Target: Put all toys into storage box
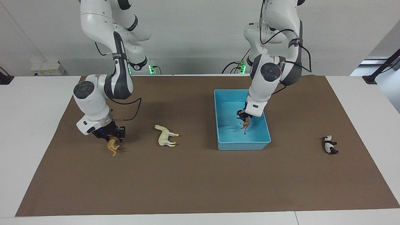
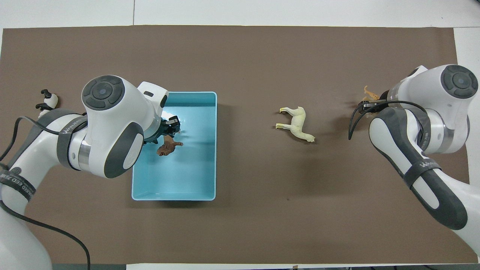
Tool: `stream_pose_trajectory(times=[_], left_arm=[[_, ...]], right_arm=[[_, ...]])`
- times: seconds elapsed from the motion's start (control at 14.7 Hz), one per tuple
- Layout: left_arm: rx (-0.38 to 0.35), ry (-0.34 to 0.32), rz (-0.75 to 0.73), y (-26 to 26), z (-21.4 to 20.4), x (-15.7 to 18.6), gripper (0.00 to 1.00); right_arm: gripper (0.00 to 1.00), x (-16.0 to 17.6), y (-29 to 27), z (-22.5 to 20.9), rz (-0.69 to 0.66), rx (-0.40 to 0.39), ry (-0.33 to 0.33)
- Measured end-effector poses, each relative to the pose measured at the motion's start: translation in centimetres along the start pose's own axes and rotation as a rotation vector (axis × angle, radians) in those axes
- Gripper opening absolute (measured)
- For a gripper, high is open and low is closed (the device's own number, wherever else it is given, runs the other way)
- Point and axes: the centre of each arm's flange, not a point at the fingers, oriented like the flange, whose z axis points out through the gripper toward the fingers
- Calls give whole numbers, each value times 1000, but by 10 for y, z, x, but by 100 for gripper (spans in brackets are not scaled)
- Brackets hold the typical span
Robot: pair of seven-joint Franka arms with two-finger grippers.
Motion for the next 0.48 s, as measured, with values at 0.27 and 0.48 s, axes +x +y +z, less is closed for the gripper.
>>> stream_pose_trajectory(times=[0.27,0.48], left_arm=[[-4,69,164,-32,-47,25,99],[-17,129,306,-117,-68,88,100]], right_arm=[[58,4,-42,-98,54,10,-23],[58,2,-109,-177,123,21,-25]])
